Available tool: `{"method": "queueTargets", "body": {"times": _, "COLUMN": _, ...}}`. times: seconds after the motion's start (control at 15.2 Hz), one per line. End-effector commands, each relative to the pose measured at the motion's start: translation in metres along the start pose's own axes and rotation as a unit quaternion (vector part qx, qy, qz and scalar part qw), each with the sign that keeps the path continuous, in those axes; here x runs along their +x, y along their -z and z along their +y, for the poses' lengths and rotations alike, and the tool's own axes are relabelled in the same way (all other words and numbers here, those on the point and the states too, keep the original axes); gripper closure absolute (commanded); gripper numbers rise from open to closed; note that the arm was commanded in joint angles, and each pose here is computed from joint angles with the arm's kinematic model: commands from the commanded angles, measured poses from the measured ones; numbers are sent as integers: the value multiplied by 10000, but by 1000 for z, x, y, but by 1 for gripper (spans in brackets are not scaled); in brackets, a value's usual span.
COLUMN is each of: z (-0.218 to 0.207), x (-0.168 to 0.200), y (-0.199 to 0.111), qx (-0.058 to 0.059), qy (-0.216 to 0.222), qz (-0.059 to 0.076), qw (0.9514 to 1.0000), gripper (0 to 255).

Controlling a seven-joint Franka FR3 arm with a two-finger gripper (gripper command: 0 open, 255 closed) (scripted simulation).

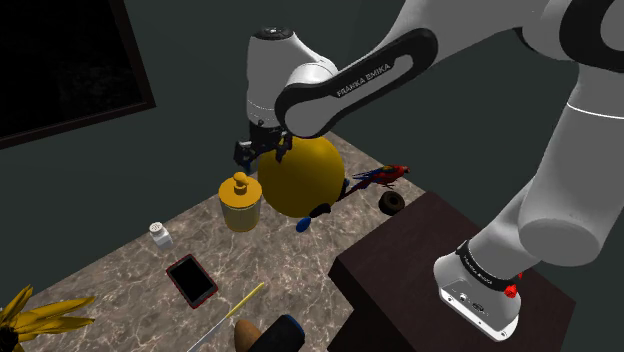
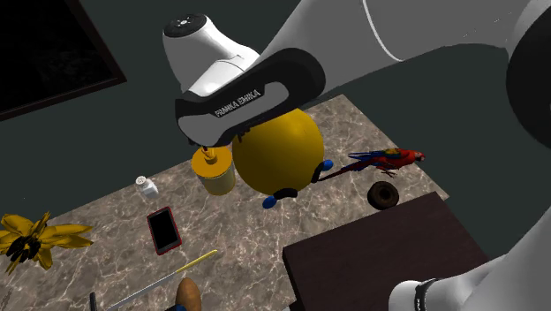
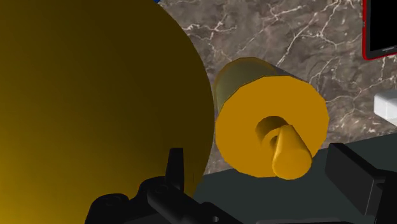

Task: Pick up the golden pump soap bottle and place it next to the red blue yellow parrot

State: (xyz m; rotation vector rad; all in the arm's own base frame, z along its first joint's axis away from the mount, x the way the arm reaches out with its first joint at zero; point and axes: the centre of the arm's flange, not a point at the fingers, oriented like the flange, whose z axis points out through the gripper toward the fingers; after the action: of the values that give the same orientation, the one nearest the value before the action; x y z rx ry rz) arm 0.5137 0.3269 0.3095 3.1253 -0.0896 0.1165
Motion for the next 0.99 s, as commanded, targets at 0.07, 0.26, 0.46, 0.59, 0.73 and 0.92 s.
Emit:
{"method": "queueTargets", "body": {"times": 0.07, "z": -28, "x": 16, "y": -25, "qx": -3, "qy": -16, "qz": 18, "qw": 10000, "gripper": 0}}
{"method": "queueTargets", "body": {"times": 0.26, "z": -51, "x": 29, "y": -45, "qx": -3, "qy": -26, "qz": 31, "qw": 10000, "gripper": 0}}
{"method": "queueTargets", "body": {"times": 0.46, "z": -51, "x": 29, "y": -61, "qx": -3, "qy": -26, "qz": 31, "qw": 10000, "gripper": 0}}
{"method": "queueTargets", "body": {"times": 0.59, "z": -51, "x": 29, "y": -72, "qx": -3, "qy": -26, "qz": 31, "qw": 10000, "gripper": 0}}
{"method": "queueTargets", "body": {"times": 0.73, "z": -51, "x": 29, "y": -82, "qx": -3, "qy": -26, "qz": 31, "qw": 10000, "gripper": 0}}
{"method": "queueTargets", "body": {"times": 0.92, "z": -51, "x": 29, "y": -85, "qx": -3, "qy": -26, "qz": 31, "qw": 10000, "gripper": 0}}
